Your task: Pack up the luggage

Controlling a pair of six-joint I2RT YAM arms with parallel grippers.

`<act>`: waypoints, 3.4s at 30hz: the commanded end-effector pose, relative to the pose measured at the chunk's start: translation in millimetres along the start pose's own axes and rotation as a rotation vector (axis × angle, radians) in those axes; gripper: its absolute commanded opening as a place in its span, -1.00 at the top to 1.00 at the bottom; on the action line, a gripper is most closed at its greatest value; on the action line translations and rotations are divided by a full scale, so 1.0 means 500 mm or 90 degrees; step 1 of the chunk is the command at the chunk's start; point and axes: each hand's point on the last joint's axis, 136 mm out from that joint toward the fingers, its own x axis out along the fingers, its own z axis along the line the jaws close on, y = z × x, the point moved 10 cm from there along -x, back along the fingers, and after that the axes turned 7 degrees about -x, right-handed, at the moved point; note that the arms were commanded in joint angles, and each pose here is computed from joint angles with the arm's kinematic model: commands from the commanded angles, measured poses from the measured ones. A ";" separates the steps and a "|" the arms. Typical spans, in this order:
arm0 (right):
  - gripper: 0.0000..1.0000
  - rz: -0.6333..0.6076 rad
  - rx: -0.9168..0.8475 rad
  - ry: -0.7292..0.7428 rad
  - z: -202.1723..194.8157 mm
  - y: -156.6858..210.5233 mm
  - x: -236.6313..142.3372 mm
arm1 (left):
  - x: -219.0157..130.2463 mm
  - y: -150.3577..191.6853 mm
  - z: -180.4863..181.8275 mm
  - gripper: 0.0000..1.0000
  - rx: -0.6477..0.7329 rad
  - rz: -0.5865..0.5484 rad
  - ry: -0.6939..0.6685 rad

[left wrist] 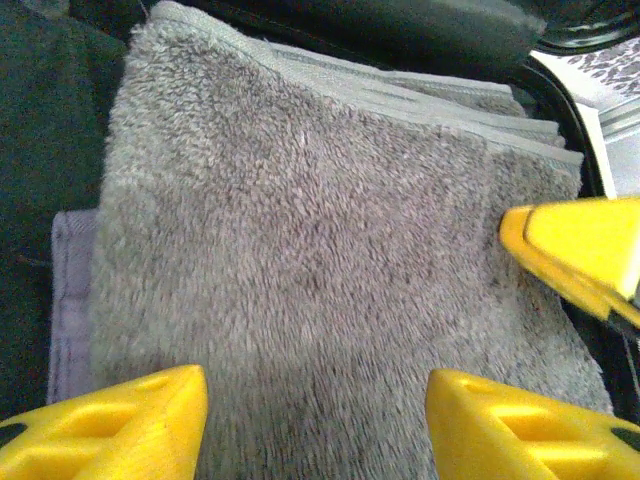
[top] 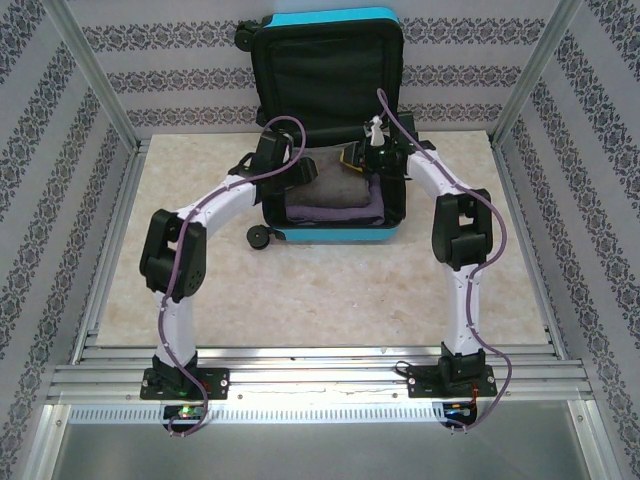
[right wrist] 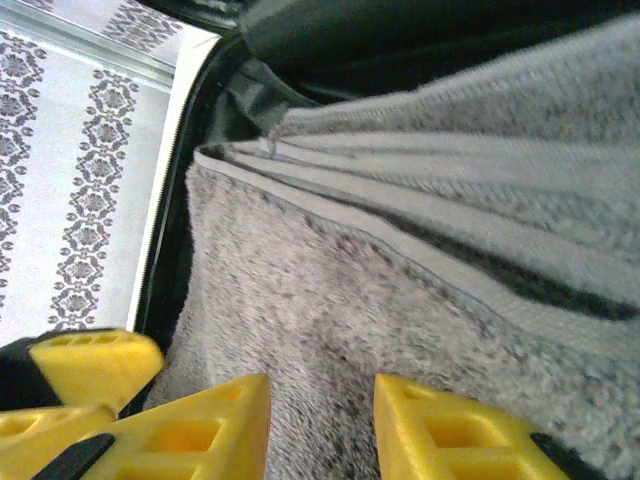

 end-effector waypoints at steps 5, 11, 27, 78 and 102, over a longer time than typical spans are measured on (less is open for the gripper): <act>0.23 -0.102 -0.112 0.022 0.110 -0.091 -0.136 | -0.127 0.022 -0.007 -0.20 0.016 -0.047 -0.020; 0.09 -0.187 -0.166 0.049 0.168 -0.185 -0.240 | -0.183 0.080 0.025 -0.20 0.000 -0.049 -0.031; -0.32 -0.530 -0.332 0.138 0.163 -0.347 -0.361 | -0.277 0.191 0.081 -0.20 -0.020 -0.040 -0.084; 0.80 -0.597 -0.560 0.101 0.221 -0.207 -0.303 | -0.389 0.191 0.091 -0.25 0.010 -0.107 -0.129; -0.28 -0.381 -0.219 0.270 0.197 0.237 -0.437 | -0.474 0.028 0.020 -0.39 0.045 -0.234 -0.032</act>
